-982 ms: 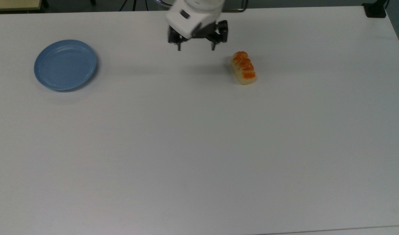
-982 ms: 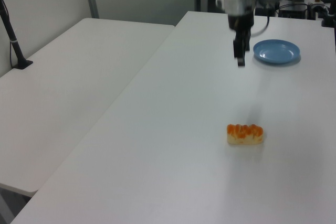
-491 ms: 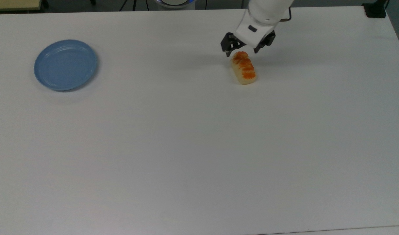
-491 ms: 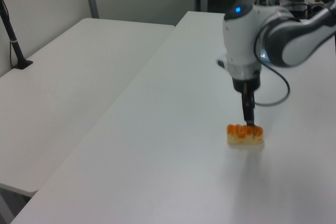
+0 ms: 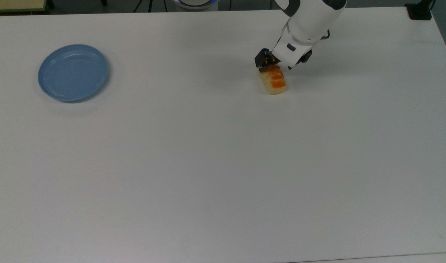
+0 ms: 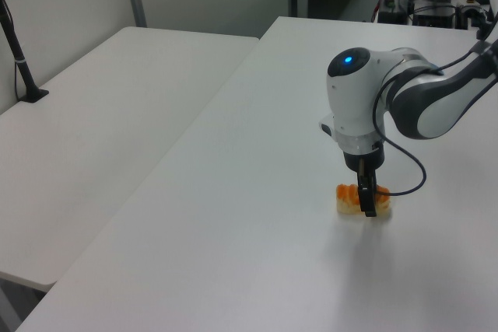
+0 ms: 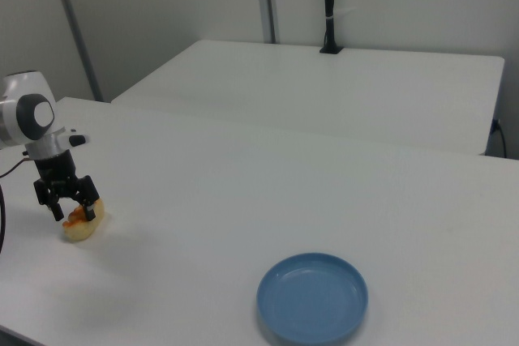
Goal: Put the bread onto the plate
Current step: 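Close the gripper on the bread roll and lift it, then carry the held bread roll over to the blue plate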
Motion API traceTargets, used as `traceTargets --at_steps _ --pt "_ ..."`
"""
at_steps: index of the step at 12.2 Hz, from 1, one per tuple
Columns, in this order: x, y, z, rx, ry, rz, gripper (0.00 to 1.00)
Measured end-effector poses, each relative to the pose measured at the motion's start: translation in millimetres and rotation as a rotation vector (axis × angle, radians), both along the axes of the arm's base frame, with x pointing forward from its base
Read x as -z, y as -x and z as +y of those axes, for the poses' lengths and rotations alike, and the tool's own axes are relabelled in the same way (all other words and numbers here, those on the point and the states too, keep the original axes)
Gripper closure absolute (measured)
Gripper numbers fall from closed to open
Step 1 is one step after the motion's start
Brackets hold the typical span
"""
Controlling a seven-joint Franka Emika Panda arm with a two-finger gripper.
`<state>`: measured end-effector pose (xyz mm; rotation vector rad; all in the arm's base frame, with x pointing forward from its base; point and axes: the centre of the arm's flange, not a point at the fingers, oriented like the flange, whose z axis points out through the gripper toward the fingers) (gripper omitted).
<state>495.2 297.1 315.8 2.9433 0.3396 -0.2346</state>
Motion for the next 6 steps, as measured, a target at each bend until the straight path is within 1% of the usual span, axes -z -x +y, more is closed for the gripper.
traceTargets --at_steps 1,2,3,4,6 --pt "3 -2 -1 -0.004 0.002 -0.009 0.0" --pt "8 -7 0 -0.009 -0.009 -0.035 0.0" --pt "14 -11 0 -0.009 -0.016 -0.05 0.03" --pt "17 -13 -1 -0.007 -0.018 -0.053 0.13" --pt "15 -16 1 -0.007 -0.024 -0.064 0.47"
